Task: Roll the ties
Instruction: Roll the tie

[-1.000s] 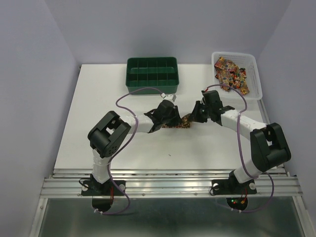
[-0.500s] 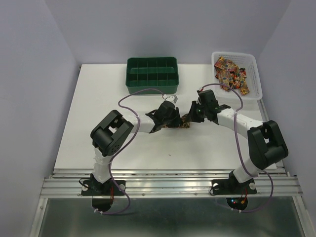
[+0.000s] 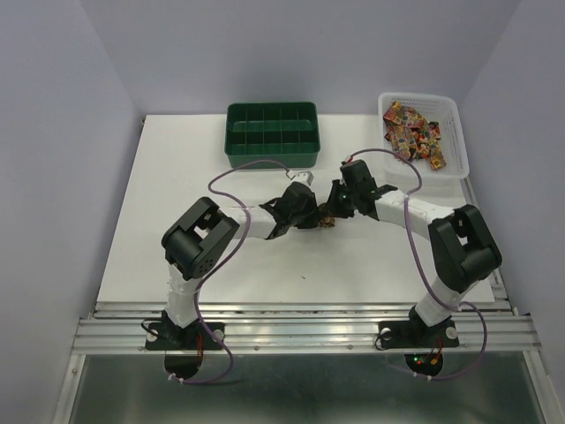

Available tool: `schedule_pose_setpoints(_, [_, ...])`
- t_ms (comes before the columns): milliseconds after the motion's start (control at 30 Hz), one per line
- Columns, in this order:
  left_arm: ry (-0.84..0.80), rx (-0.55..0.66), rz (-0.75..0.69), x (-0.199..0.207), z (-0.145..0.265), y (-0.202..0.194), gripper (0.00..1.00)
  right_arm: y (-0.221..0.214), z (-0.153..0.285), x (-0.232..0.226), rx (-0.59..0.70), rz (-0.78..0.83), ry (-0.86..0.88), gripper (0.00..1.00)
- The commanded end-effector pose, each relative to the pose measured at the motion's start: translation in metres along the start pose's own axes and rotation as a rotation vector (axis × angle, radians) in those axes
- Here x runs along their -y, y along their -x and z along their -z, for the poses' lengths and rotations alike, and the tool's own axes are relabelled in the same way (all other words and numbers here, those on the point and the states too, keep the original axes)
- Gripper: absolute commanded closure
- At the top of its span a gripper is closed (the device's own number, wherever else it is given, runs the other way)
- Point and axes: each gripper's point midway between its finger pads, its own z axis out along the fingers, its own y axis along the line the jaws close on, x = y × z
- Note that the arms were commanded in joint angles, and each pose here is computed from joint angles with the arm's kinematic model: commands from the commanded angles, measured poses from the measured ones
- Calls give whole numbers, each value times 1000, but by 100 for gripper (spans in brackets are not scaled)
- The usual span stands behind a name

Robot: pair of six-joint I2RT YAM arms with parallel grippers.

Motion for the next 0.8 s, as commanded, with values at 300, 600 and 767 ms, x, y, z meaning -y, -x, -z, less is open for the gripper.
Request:
schedule_pose_setpoints(300, [-26, 83, 1, 13, 53, 17, 71, -10, -19, -14, -12, 11, -4, 99])
schedule_pose_setpoints(600, [-14, 125, 39, -4, 67, 35, 67, -15, -25, -14, -30, 11, -13, 87])
schedule_pose_setpoints(767, [-25, 127, 62, -12, 67, 44, 67, -13, -25, -19, -23, 4, 2, 70])
